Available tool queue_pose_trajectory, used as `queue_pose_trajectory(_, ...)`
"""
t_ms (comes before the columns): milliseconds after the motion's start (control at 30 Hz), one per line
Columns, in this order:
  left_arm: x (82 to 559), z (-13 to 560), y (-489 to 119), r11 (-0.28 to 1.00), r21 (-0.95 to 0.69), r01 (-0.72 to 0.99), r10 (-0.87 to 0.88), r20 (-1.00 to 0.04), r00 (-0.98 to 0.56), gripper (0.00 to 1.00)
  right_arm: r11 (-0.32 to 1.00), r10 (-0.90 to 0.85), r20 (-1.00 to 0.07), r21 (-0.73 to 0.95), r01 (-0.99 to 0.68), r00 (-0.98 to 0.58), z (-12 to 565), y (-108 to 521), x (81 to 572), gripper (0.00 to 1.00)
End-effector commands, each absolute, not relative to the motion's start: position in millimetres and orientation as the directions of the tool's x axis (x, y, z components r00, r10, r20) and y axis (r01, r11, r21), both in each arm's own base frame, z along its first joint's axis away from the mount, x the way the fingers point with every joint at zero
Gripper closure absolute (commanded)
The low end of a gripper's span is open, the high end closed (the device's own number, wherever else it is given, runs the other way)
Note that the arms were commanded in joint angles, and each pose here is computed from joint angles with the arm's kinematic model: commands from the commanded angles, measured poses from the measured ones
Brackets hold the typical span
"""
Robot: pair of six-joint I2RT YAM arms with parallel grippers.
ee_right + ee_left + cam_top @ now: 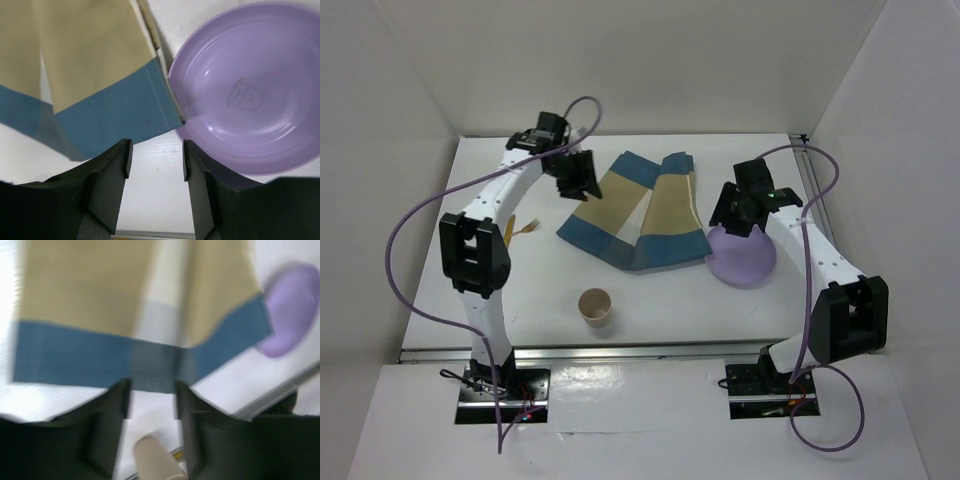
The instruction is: Set the dinner table for one person
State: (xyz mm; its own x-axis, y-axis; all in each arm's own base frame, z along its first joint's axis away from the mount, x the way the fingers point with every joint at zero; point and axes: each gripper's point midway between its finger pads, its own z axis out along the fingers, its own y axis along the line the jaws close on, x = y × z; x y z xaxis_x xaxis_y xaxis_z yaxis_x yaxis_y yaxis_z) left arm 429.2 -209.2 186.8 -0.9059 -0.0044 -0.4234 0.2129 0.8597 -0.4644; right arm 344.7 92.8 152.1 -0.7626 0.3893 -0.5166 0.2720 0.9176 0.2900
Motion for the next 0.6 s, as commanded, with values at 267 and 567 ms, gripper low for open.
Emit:
queue_pose_trajectory(267,384.3,81.5,-101.4,0.832,-0.471,-0.294,-0.399,-0.138,-0.907,0.2,0.762,0.549,-0.289,0.559,0.327,-0.784,128.4,152.4,307.1,0.32)
queue_pose_trajectory(567,408.8,42.1,-102.4,0.817,-0.457,-0.351,-0.437,-0.095,-0.894,0.23,0.722,0.587,-0.244,0.589,0.363,-0.772,107.0,158.1,307.4,0.24)
